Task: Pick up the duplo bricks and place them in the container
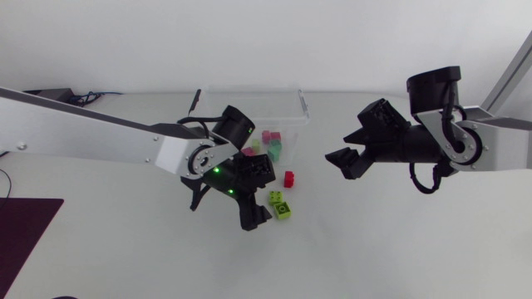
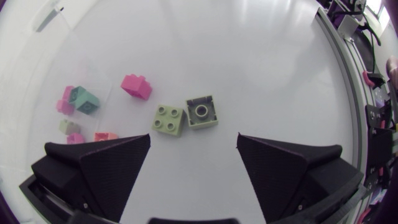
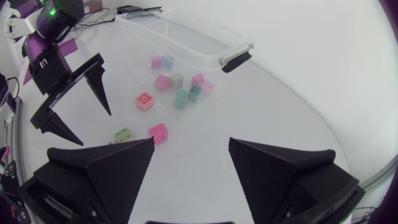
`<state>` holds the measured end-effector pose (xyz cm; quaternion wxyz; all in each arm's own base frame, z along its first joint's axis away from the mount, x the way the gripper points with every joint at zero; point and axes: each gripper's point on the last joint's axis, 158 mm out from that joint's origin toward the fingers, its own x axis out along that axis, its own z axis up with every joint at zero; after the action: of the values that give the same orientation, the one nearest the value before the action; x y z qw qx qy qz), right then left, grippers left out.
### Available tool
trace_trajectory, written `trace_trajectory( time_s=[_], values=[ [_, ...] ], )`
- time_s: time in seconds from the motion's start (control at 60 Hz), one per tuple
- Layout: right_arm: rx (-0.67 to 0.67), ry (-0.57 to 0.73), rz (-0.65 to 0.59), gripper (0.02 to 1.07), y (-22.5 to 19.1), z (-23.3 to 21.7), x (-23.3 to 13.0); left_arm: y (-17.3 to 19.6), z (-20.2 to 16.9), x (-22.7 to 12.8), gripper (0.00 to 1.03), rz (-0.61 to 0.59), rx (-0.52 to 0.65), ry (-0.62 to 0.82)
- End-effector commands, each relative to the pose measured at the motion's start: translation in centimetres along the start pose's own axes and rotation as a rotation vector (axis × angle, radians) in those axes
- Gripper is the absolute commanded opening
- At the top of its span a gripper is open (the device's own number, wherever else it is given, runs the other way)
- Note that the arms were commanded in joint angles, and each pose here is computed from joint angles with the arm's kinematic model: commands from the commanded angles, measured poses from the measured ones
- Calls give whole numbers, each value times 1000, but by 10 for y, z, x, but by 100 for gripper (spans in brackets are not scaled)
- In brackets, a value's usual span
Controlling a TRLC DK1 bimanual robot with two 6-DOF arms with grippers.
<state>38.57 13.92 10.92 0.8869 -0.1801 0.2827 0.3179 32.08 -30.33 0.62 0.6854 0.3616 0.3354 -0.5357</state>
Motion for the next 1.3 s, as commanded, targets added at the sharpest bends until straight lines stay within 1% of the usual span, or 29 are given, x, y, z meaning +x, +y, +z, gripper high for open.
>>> trace_trajectory(
  time_s=[0.0, 0.183, 0.367, 0.433, 0.567, 0.65, 0.733, 0.883, 0.933, 1.0, 1.05, 1.15, 1.283],
  values=[
    [-17, -12, 1, 89, 2, -7, -5, -3, 0, 13, 96, -16, -18, 35],
    [-27, 22, 35, 89, 15, -29, -4, 3, -6, 23, 96, -14, -15, 71],
    [-111, 113, 159, 89, 59, -66, 13, 5, -15, 21, 96, -16, -24, 84],
    [-116, 120, 196, 89, 67, -72, 17, 9, -15, 22, 96, -11, -10, 81],
    [-127, 124, 231, 89, 77, -75, 17, 21, -12, 25, 96, 3, -5, 72],
    [-147, 132, 278, 89, 94, -82, 15, 17, -7, 27, 95, -4, 8, 72],
    [-171, 161, 320, 89, 109, -91, 22, 11, -4, 29, 94, -18, 20, 89],
    [-197, 192, 363, 89, 120, -94, 38, 11, -4, 32, 88, -36, 7, 119],
    [-208, 195, 372, 89, 123, -93, 42, 9, -2, 33, 82, -44, 7, 126],
    [-215, 191, 374, 89, 125, -89, 43, 9, -2, 34, 77, -52, 4, 136],
    [-215, 189, 376, 89, 125, -88, 43, 8, -2, 35, 77, -58, 3, 144],
    [-220, 194, 386, 89, 129, -89, 45, 10, -2, 38, 66, -64, 0, 163],
    [-223, 197, 384, 89, 130, -90, 44, 10, -1, 44, 58, -75, -1, 204]
  ],
)
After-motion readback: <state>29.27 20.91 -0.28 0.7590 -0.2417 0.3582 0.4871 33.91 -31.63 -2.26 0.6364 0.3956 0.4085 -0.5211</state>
